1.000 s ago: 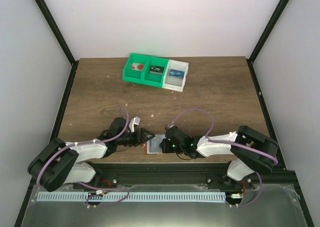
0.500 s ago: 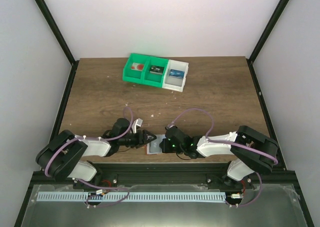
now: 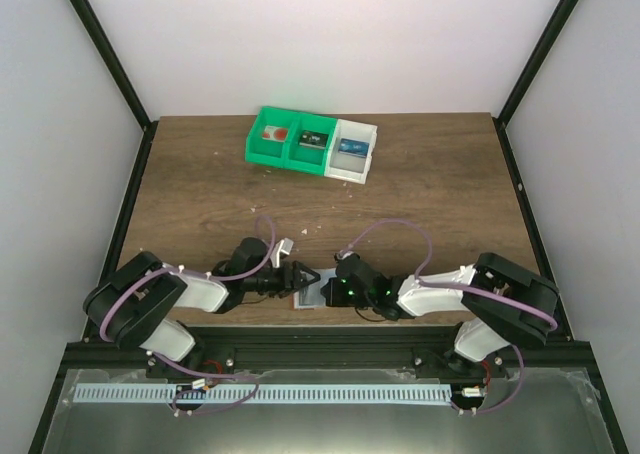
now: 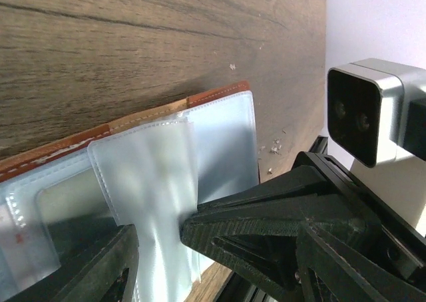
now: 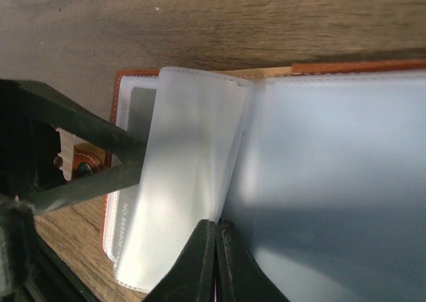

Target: Take the credit cards out of the card holder

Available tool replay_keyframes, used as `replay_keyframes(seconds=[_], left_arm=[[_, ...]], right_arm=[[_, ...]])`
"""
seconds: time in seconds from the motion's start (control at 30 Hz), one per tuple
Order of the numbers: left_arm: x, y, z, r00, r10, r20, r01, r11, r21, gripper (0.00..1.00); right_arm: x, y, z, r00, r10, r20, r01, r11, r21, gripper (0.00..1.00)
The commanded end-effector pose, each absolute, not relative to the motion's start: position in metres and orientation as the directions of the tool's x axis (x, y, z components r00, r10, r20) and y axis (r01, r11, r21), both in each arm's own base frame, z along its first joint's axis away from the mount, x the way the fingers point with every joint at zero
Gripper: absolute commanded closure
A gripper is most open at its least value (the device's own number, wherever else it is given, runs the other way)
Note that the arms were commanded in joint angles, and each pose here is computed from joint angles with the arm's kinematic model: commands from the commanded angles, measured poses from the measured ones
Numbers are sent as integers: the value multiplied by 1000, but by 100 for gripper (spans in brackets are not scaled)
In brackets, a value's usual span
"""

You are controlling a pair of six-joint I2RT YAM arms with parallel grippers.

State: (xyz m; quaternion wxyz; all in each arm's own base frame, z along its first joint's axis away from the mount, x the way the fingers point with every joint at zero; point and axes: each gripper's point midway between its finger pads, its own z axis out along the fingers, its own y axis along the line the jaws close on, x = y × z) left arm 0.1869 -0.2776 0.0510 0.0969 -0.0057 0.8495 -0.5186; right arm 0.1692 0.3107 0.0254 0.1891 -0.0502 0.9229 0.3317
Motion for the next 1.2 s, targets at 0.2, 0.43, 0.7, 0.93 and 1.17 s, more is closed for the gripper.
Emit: replay_keyframes(seconds=[0.2,0.43,0.7,0.93,1.17], left_arm=[[186,-288,61,-982,-102,-162,103,427,-898,33],[182,-302,71,-988,-86,-131,91,363,-927,33],[180,-313,77,-992,-67,-111,83,325,-942,34],[185,-317,78,-990,-70,-126,95,335,-937,34],[184,-321,80,-990,-73,-120,89,331,-939,34]], right_arm=[[168,300,27,-928,89,-363,-185,734,653,99],[169,301,28,-929,86,-361,-191,722,664,93],[170,300,38,-919,99,-383,-206,707,676,86],[171,294,45,-907,131,-401,-201,701,684,80],[174,280,53,-886,182,-426,-184,706,684,73]])
